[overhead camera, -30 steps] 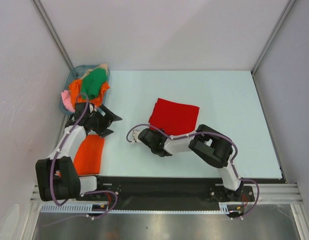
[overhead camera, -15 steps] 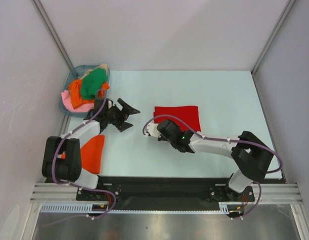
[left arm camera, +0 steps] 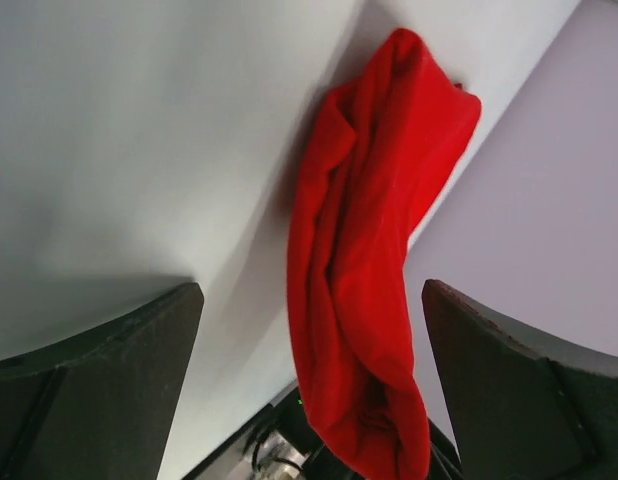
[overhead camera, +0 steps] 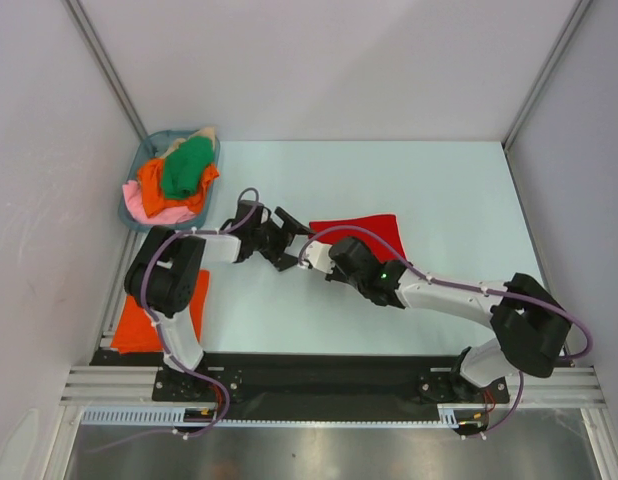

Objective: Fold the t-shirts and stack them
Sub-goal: Neatly place the folded tshirt to the corner

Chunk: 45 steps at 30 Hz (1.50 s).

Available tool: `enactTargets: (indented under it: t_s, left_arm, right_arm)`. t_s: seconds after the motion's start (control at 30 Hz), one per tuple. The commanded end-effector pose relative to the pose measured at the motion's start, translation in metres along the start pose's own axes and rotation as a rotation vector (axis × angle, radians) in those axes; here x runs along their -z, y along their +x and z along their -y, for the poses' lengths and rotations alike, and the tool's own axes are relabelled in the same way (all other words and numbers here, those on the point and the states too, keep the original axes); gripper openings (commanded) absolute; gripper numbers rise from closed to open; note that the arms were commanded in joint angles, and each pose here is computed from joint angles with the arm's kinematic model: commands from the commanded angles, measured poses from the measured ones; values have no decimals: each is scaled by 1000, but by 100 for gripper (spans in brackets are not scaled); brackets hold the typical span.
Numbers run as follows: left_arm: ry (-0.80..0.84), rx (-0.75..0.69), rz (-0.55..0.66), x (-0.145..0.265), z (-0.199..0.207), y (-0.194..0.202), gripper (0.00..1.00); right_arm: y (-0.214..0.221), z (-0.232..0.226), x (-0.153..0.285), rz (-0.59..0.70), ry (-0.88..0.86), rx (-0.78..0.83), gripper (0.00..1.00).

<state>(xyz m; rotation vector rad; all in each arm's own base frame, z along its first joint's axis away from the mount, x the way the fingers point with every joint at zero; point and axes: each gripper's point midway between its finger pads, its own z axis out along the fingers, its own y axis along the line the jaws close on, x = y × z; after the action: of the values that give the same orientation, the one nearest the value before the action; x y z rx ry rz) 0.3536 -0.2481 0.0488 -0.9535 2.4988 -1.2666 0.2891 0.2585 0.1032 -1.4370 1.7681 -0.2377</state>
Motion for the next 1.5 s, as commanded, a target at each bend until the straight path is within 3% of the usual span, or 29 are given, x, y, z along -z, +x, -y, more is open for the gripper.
enactTargets:
  t_s: [0.0,0.47,0.57,0.7,0.77,0.8,0.83,0.97,1.03,1.07,1.1,1.33,1.47]
  left_arm:
    - [65,17,8,-14,27,0,100]
    - [-39,125,34,-55,18,3,80]
    - [-45,126,36,-62,17,-1,69]
    - [24,52,59,-65,30,-7,32]
    - [43,7,114,-58,35,-13,22]
    - [42,-38,129,-54,36,-14,2]
    - [43,-64,143,-51,37,-16,0]
    - [-13,-210,294,-13,39,-26,0]
    - [-53,-284,366,6,36,-29,0]
    - [-86,-305,392,15,25,-28,1]
    - [-112,-342,494,40,29,-37,0]
    - [-393,-308,749,129,-19,-42,0]
    - [-576,-287,819,171,-42,-45,1]
  right_arm:
    - [-9,13,14,60,26,-58,0]
    - [-14,20,21,97,43,-90,0]
    - [-15,19,22,109,41,-103,0]
    - [-18,19,26,116,47,-113,0]
    - [-17,17,30,111,48,-127,0]
    - [-16,18,35,114,55,-141,0]
    - [-14,17,38,112,56,-157,3]
    - [-15,8,59,166,37,-299,38]
    - [-12,5,72,191,33,-337,44]
    - [-12,5,77,201,44,-382,54]
    - [-11,5,81,212,44,-404,57]
    - [-20,20,124,353,61,-451,61]
    - [-31,33,144,427,68,-468,61]
